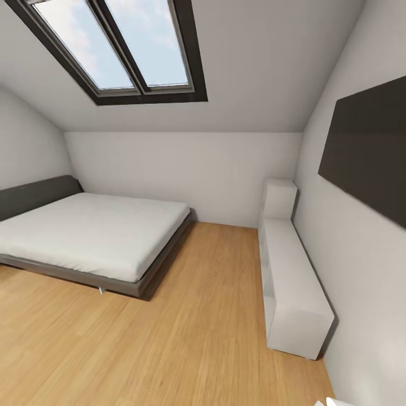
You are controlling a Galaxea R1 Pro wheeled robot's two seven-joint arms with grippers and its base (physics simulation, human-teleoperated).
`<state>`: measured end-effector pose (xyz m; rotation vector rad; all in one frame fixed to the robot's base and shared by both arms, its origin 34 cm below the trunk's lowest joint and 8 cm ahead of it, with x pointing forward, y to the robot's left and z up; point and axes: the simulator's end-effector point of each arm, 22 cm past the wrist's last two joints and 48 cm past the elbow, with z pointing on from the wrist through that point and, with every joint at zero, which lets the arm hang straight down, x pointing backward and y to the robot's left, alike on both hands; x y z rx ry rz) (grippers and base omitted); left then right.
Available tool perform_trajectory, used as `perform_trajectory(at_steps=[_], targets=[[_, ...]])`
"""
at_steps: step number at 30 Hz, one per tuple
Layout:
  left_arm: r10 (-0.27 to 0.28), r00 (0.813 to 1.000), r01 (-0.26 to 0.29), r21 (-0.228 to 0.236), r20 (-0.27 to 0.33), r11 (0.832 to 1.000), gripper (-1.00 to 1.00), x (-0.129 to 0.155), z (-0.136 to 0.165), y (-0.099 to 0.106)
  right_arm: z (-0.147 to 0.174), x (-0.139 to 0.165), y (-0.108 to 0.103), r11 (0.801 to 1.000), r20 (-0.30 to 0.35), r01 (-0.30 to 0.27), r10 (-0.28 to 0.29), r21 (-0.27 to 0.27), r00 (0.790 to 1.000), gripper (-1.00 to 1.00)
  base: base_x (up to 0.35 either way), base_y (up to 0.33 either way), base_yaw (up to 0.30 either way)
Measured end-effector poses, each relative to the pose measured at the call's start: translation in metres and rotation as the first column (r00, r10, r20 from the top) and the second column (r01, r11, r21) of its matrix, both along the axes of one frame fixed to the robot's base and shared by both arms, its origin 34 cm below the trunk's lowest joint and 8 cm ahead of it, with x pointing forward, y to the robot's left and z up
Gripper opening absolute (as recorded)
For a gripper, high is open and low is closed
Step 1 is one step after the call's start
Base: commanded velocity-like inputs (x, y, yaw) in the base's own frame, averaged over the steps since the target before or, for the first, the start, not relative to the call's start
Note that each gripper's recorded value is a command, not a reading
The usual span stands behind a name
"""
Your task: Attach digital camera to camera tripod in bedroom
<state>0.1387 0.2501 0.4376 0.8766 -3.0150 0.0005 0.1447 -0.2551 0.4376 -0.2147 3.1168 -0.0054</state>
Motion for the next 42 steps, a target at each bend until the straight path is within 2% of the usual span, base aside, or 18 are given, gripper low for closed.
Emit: perform_trajectory(at_steps=[13, 42], targets=[[0.000, 1.000, 0.000, 0.000, 0.000, 1.000, 1.00, 0.0000, 0.0000, 0.0001, 0.0000, 0.0000, -0.0003, 1.000, 0.000, 0.000, 0.000, 0.000, 1.000, 1.00, 0.000, 0.000, 0.052], [0.000, 1.000, 0.000, 0.000, 0.000, 1.000, 1.00, 0.0000, 0.0000, 0.0001, 0.0000, 0.0000, -0.0010, 1.000, 0.000, 0.000, 0.000, -0.001, 1.000, 1.00, 0.000, 0.000, 0.221]])
